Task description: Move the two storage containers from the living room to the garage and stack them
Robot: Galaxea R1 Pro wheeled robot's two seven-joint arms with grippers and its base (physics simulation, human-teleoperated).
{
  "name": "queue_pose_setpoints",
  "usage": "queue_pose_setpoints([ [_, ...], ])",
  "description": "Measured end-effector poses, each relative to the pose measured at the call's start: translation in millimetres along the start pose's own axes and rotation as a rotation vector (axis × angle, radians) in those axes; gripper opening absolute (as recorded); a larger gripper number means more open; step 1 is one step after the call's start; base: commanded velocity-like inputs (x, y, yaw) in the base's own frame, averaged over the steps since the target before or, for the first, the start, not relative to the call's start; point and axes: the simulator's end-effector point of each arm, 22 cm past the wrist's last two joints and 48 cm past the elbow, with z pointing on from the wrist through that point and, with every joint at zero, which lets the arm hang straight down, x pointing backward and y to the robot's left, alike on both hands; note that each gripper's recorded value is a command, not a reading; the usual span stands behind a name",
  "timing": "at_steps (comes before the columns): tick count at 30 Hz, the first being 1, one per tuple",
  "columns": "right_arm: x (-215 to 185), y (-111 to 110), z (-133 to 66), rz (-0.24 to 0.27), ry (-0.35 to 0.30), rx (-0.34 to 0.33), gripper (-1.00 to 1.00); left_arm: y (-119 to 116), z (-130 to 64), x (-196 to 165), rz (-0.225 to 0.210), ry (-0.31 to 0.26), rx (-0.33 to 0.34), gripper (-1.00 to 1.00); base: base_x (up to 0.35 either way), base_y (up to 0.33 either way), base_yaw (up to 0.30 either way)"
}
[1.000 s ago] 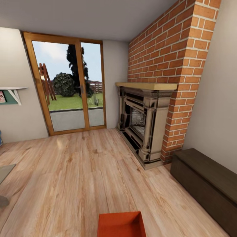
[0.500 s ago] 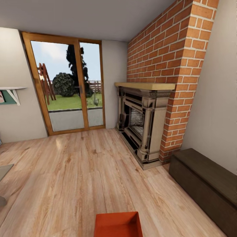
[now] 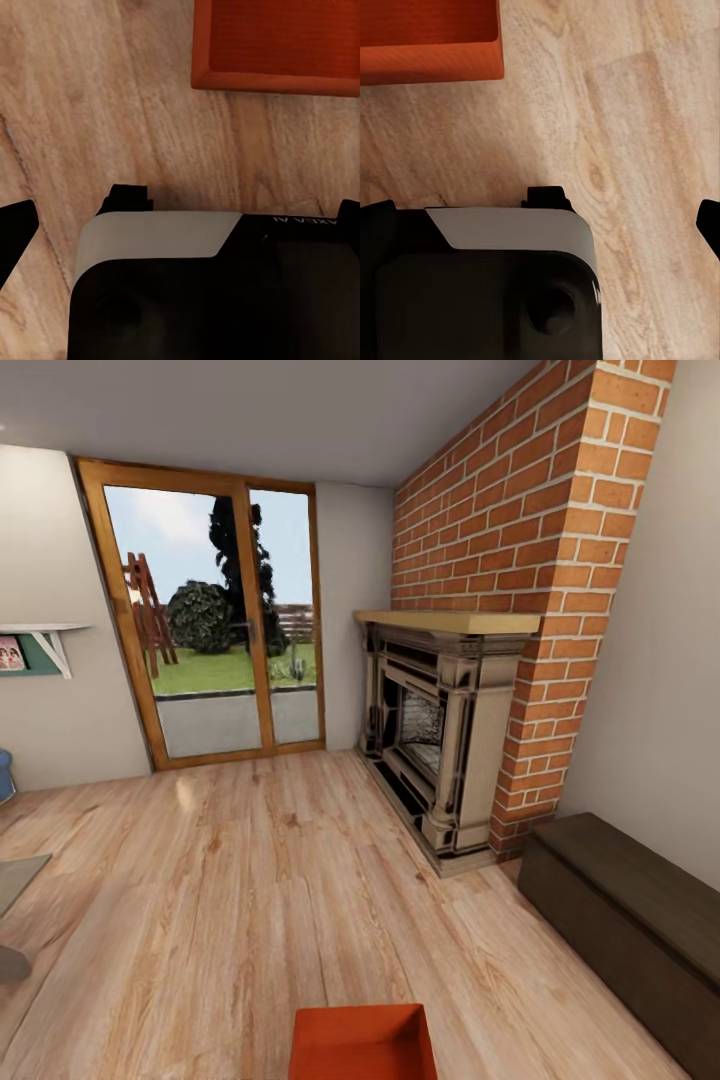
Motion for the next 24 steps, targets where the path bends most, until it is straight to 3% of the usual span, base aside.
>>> queue_pose_setpoints([
  [24,0.0,-0.1,0.0,-0.003,0.0,0.0,1.0,0.1,0.0,0.5,-0.001,0.001,0.0,1.0,0.0,0.0,0.001],
])
